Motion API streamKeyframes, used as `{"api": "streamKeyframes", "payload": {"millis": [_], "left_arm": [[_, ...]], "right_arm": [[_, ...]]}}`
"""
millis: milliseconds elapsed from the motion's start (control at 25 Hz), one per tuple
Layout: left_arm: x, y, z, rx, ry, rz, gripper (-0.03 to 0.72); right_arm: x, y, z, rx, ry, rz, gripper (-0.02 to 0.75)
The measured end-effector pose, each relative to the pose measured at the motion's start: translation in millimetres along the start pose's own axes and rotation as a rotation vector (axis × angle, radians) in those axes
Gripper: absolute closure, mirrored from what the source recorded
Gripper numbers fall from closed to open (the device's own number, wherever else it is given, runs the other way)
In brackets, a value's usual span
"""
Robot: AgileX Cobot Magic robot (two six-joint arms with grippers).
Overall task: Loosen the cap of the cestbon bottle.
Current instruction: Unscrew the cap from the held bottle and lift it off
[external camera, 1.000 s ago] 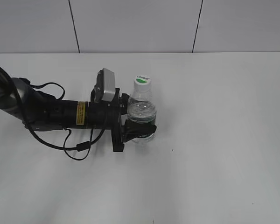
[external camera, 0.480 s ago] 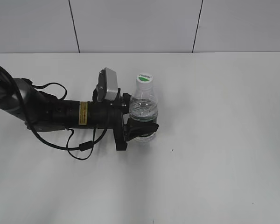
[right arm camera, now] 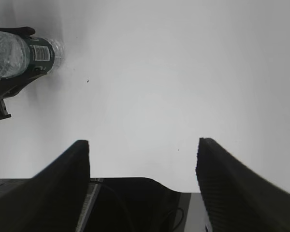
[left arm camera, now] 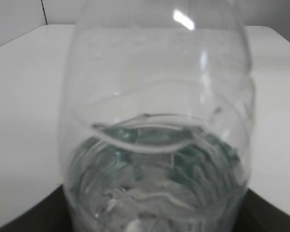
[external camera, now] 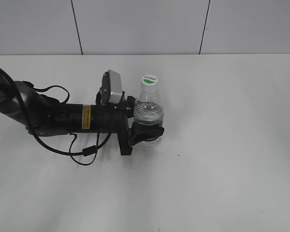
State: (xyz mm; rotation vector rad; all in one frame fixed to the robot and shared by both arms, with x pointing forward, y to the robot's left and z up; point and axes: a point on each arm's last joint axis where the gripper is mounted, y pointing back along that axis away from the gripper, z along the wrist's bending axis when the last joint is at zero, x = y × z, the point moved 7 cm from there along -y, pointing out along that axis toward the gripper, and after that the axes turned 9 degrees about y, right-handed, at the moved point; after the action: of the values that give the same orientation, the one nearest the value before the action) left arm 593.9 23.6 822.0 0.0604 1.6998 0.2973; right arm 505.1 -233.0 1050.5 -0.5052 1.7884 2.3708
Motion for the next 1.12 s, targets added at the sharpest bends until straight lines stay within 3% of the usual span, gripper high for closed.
{"api": "streamKeyframes", "payload": {"millis": [240,840,1120], "left_arm": [[-0.1,-0.4,0.4,-0.004,0.002,0.000,0.279],[0.1,-4.6,0.2,-0.018,0.007,0.008,0.280],[-0.1,-5.3,0.7,-0.023,0.009,0.007,0.280]], "right_arm": [[-32.1,-25.7,32.7,0.018,0.115,0.052,0.214],[-88.9,-97.1,137.9,-0.064,0.332,0.091,0.235],[-89.9,-126.1,154.5,-0.072,0.362,0.132,0.235]]}}
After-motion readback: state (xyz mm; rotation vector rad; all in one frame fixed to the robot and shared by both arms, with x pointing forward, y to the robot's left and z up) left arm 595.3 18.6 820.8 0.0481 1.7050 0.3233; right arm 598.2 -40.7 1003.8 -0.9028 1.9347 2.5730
